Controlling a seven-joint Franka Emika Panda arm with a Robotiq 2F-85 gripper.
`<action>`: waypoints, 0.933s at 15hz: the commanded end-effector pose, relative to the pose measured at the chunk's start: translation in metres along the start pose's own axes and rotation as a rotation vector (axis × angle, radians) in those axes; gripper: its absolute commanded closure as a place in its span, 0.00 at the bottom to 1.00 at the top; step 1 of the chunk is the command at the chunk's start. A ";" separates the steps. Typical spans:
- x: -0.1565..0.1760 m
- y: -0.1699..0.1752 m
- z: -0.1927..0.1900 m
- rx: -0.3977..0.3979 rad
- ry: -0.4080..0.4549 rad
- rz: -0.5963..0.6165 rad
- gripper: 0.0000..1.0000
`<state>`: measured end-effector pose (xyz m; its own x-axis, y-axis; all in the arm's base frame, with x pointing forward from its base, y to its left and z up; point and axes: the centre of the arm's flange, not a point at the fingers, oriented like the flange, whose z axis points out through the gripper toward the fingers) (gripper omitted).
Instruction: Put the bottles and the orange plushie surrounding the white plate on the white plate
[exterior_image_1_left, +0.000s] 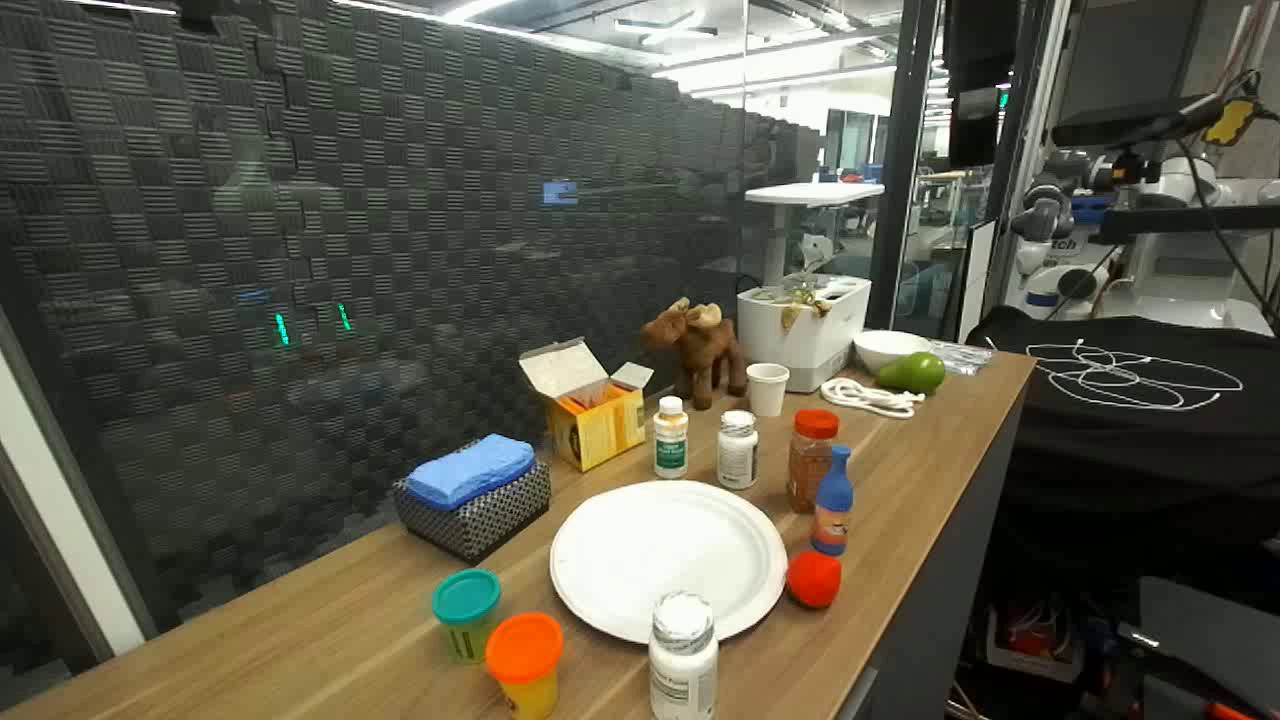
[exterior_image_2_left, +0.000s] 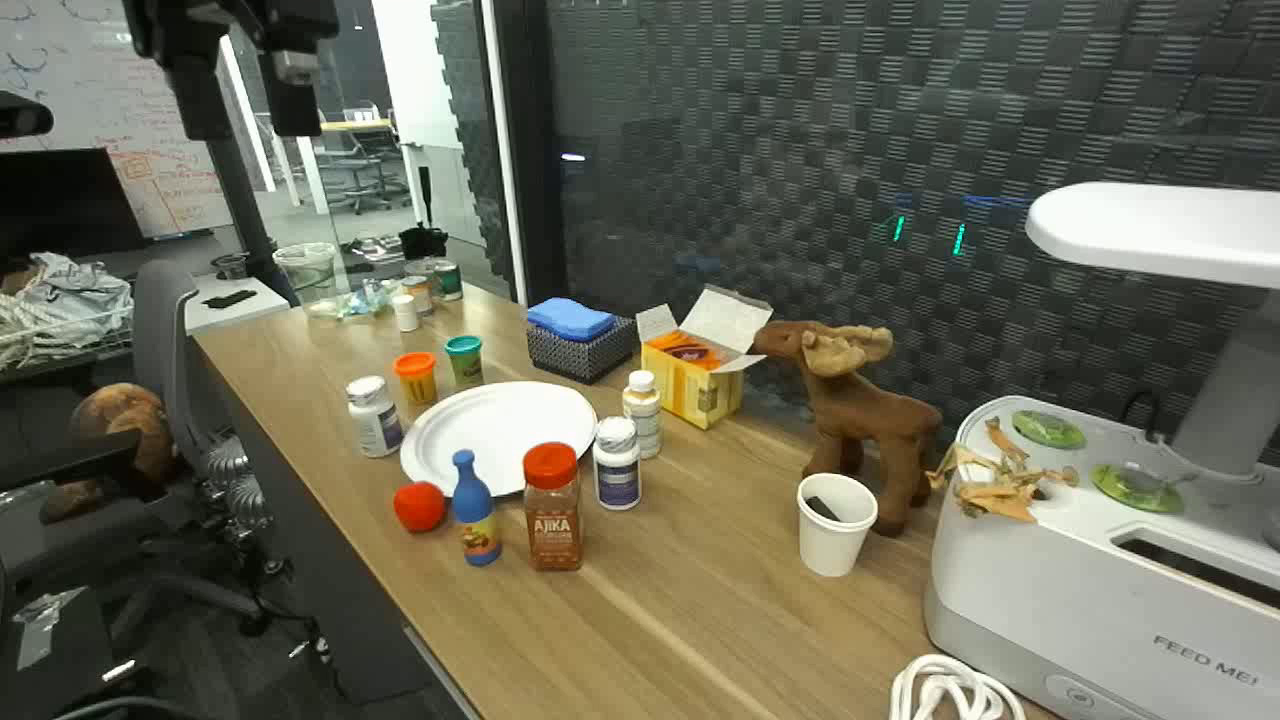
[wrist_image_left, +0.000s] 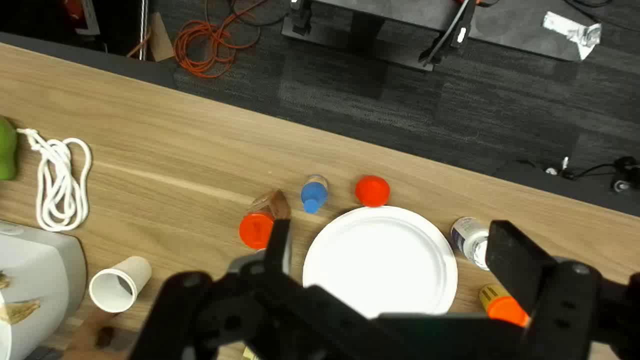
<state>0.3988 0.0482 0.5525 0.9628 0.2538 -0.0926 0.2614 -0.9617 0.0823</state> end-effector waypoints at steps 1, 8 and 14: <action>0.000 0.000 -0.003 -0.001 0.006 0.000 0.00; 0.003 0.005 -0.004 -0.012 0.039 0.017 0.00; 0.063 0.047 0.044 0.007 0.100 0.047 0.00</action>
<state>0.4291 0.0313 0.5328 0.9732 0.2283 -0.0288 0.2298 -0.9703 0.0752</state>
